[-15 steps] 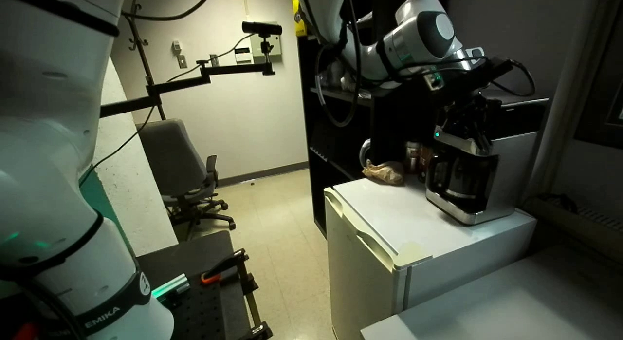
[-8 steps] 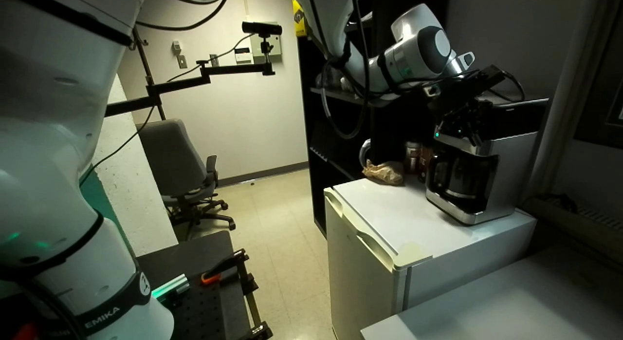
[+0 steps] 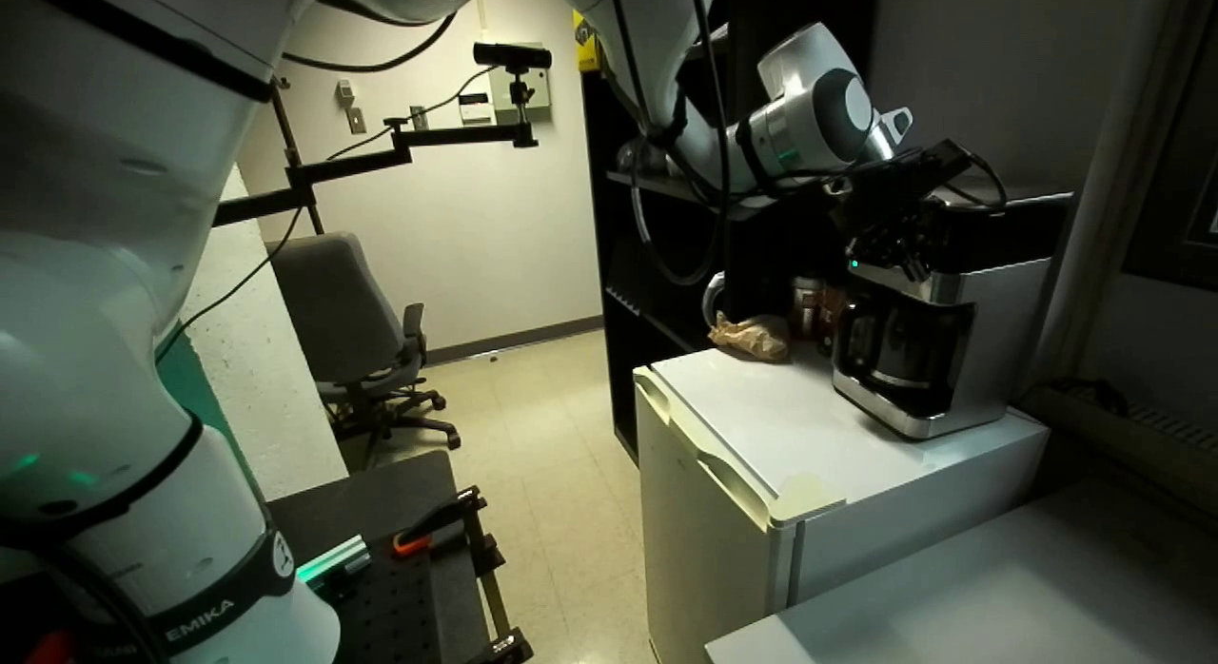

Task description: Press a button on the coffee maker

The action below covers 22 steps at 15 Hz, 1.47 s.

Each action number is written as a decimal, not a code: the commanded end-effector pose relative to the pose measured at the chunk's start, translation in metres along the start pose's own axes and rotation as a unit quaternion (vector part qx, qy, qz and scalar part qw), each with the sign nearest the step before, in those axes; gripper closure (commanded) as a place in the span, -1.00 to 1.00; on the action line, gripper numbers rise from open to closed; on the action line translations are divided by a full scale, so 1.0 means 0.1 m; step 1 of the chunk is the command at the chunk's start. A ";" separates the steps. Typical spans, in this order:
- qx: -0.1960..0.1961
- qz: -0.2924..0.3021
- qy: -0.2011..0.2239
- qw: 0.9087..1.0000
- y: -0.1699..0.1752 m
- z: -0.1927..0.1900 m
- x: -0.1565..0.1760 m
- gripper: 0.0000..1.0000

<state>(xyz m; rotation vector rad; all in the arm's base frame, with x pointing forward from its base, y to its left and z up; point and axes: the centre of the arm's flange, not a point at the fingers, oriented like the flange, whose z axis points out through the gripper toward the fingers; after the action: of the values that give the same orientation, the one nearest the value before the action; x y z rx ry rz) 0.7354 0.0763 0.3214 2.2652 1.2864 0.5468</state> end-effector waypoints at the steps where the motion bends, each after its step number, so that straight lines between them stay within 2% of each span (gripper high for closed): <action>1: -0.008 -0.011 0.023 1.000 0.07 0.08 0.12 0.99; 13: -0.009 -0.020 0.027 0.999 0.12 0.17 0.19 0.99; 22: 0.010 -0.040 0.024 0.999 -0.05 0.17 0.16 0.99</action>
<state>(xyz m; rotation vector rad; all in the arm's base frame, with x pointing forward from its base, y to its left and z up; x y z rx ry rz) 0.7435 0.0845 0.3071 2.2250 1.3637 0.5508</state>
